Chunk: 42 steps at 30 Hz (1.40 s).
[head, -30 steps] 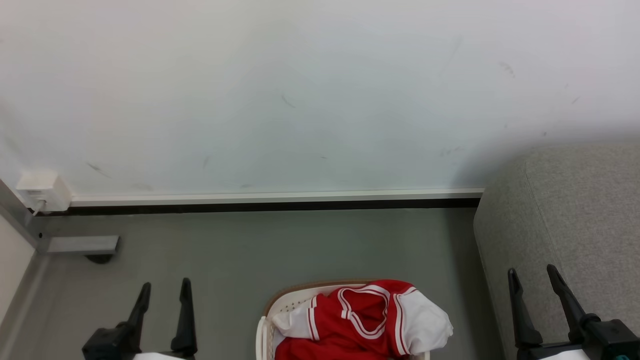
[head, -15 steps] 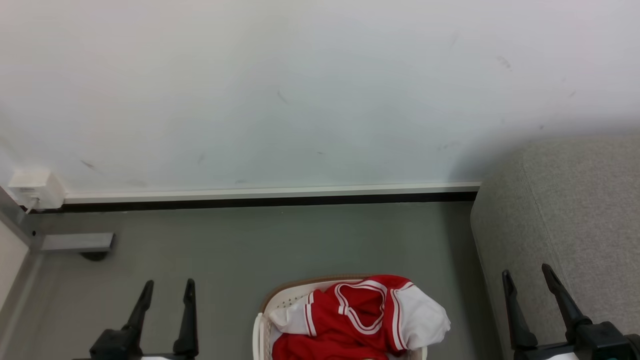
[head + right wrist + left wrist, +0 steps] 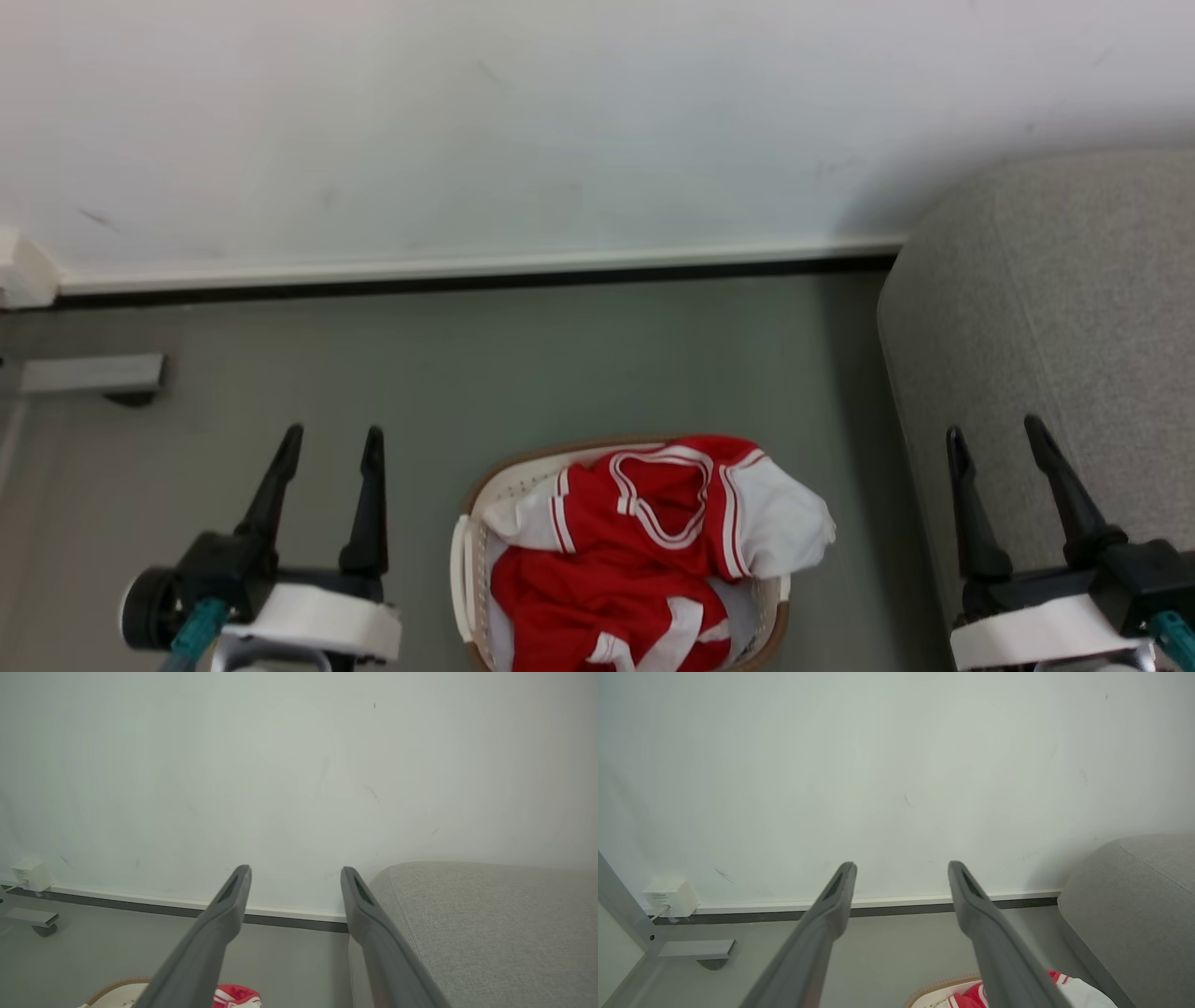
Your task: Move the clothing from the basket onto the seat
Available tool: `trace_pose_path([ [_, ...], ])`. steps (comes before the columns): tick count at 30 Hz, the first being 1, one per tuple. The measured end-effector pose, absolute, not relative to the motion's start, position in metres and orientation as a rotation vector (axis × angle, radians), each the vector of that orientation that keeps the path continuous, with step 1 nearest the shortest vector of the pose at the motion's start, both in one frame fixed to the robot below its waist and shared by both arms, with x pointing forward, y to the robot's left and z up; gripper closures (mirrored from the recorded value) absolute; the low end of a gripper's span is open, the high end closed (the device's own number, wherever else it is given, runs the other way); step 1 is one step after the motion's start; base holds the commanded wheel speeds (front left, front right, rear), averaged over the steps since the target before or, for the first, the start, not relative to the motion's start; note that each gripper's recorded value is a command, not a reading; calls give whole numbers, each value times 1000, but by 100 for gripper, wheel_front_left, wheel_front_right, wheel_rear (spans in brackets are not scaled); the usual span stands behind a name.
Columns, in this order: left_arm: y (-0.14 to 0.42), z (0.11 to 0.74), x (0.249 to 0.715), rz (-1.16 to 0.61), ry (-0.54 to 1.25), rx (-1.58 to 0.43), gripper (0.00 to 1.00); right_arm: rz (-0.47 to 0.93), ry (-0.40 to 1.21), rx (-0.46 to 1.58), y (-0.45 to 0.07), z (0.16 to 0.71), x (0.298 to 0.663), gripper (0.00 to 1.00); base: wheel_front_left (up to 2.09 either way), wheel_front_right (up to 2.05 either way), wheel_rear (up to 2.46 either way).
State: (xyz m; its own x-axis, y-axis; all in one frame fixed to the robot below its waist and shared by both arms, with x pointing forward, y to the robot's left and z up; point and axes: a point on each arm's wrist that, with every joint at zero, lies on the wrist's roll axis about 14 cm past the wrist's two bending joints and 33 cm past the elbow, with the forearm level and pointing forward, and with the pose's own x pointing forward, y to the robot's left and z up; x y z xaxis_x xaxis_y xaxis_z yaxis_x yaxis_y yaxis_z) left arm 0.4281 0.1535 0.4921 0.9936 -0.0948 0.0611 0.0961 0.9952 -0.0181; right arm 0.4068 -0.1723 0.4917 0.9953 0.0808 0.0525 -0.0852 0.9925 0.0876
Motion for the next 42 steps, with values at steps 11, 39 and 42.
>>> trace_pose_path([
  [11, 104, 456, 490, -269, -22, -13, 0, 58, -40, 107, -183, 474, 455, 0, 0, 0, 0],
  [39, -40, 253, 485, -907, 596, 369, 0, -8, 2, 85, -212, 431, 494, 0, 0, 0, 0],
  [42, -36, 237, 488, -912, 625, 384, 0, -4, 3, 82, -212, 427, 499, 0, 0, 0, 0],
])
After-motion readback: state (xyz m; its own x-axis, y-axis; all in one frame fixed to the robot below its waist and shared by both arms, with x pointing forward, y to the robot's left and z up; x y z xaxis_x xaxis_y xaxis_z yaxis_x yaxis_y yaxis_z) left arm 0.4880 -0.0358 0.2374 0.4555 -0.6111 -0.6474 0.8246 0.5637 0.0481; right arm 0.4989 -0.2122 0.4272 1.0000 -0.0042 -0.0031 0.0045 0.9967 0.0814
